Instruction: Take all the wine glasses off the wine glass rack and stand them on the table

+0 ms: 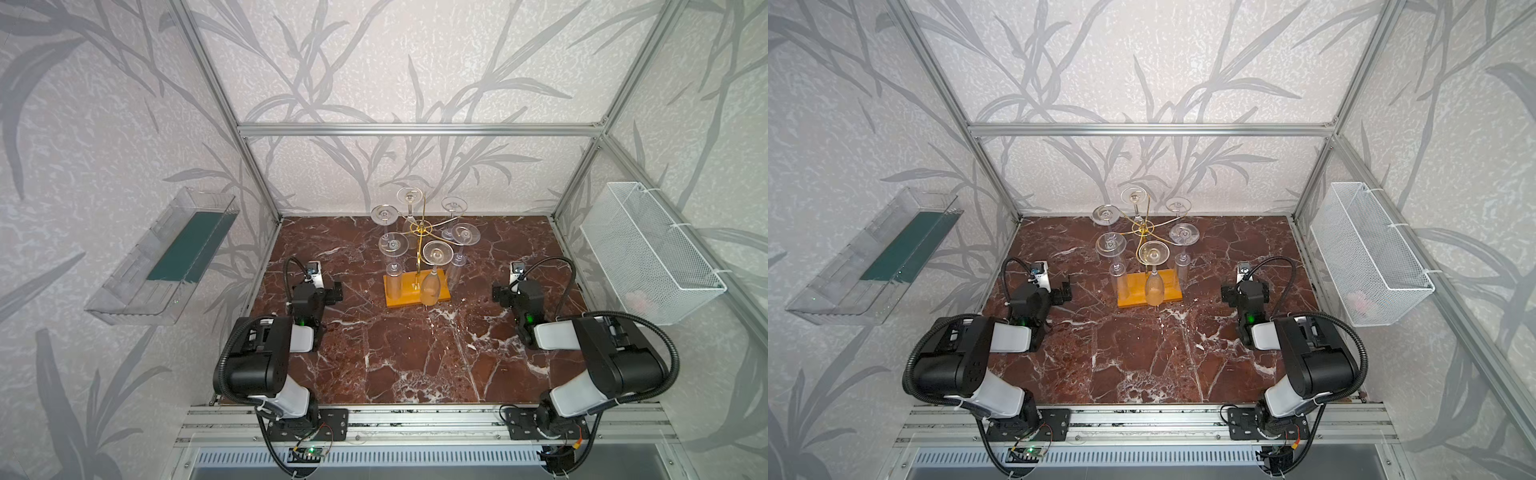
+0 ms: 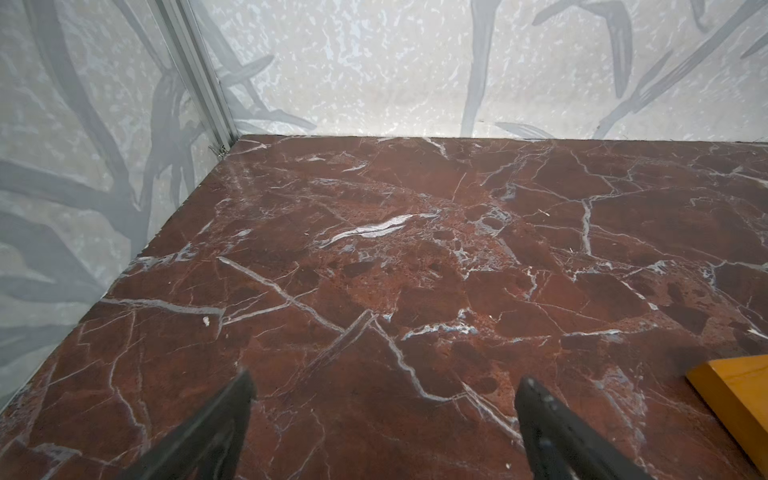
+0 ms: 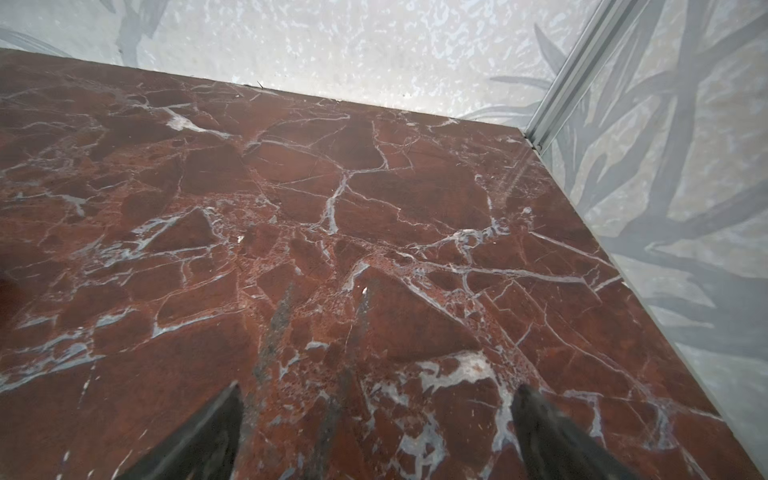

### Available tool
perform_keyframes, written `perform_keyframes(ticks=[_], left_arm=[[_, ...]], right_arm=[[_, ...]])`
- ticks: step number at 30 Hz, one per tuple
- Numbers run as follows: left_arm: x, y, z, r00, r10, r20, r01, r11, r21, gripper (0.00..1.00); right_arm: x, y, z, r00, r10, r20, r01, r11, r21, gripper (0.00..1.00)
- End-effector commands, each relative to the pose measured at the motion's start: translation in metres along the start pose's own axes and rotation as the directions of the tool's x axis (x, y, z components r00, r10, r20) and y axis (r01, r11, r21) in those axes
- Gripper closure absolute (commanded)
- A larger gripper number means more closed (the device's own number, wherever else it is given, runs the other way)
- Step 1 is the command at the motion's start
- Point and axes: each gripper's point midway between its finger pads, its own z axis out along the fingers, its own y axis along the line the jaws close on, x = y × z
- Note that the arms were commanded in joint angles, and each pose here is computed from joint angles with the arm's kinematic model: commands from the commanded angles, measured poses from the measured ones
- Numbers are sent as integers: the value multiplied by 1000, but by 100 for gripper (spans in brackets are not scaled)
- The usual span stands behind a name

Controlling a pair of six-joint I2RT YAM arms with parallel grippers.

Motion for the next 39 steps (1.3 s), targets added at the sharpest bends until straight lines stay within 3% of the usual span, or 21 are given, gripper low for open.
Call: perform_keyframes(ticks=[1, 13, 19, 39], left_arm=[[-3, 0, 0, 1000, 8, 16, -8, 1000, 7, 1], [-2, 1, 2, 1000, 3, 3, -3, 1000, 2, 1], [-2, 21, 5, 999, -52, -17, 50, 994, -94, 1], [-7, 24, 2, 998, -56, 2, 56, 993, -104, 1]], right_arm=[[-13, -1, -1, 999, 26, 35, -26, 1000, -9, 1], [-13, -1, -1, 999, 26, 35, -26, 1000, -9, 1], [-13, -1, -1, 999, 26, 34, -25, 1000, -10, 1], [-14, -1, -1, 999, 26, 38, -26, 1000, -9, 0]])
